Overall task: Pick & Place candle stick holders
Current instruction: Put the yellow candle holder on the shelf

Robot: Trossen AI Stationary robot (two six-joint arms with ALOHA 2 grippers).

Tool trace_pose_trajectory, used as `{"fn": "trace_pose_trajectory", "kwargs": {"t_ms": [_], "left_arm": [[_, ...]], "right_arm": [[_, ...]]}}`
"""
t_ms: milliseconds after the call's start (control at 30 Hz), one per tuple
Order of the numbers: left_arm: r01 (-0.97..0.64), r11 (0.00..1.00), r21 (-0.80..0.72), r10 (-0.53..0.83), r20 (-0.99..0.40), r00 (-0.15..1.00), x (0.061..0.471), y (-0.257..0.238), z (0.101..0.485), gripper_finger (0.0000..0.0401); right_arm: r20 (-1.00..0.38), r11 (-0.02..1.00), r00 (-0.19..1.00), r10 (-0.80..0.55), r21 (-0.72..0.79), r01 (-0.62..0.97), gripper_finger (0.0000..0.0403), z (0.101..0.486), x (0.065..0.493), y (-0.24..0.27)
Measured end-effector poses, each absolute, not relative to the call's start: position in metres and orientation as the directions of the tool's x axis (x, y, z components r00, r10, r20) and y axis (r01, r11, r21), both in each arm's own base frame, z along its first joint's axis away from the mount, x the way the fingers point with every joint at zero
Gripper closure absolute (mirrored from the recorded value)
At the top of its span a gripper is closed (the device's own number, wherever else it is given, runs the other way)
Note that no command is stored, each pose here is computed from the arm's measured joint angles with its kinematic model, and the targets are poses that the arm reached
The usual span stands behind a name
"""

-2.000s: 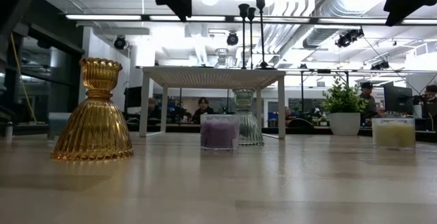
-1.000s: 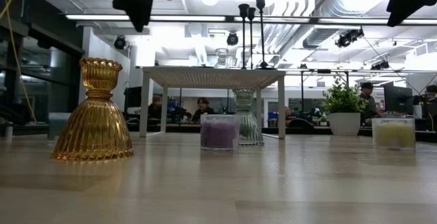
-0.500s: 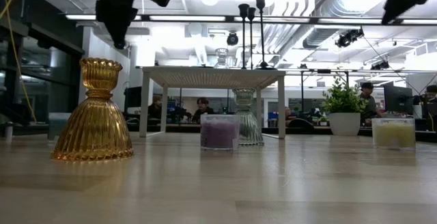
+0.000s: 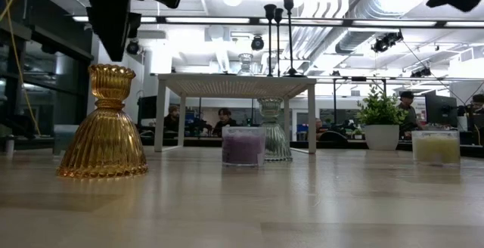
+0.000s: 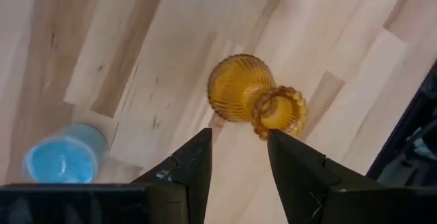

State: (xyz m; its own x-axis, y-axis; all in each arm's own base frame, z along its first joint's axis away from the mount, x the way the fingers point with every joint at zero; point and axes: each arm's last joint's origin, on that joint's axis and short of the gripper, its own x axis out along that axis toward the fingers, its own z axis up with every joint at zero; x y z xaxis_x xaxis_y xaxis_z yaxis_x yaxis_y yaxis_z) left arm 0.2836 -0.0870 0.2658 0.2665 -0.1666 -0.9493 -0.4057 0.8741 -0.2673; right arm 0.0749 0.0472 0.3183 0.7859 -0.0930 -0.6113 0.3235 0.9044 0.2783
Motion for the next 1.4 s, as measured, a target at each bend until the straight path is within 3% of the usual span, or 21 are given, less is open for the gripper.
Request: {"fn": "trace_pose_trajectory", "kwargs": {"t_ms": [767,1400], "left_arm": [[-0.271,0.927,-0.261,-0.171,-0.933,0.315,0.282,-0.107,0.264,0.0263],[-0.301,0.927,-0.224,-0.144,-0.953,0.268,0.292,-0.113,0.244,0.0263]], "right_arm": [[-0.498,0.877,0.866,0.041,0.433,0.207,0.0164,0.237,0.089,0.065],[-0.495,0.871,0.867,0.054,0.449,0.201,0.0164,0.227,0.087,0.063]]}}
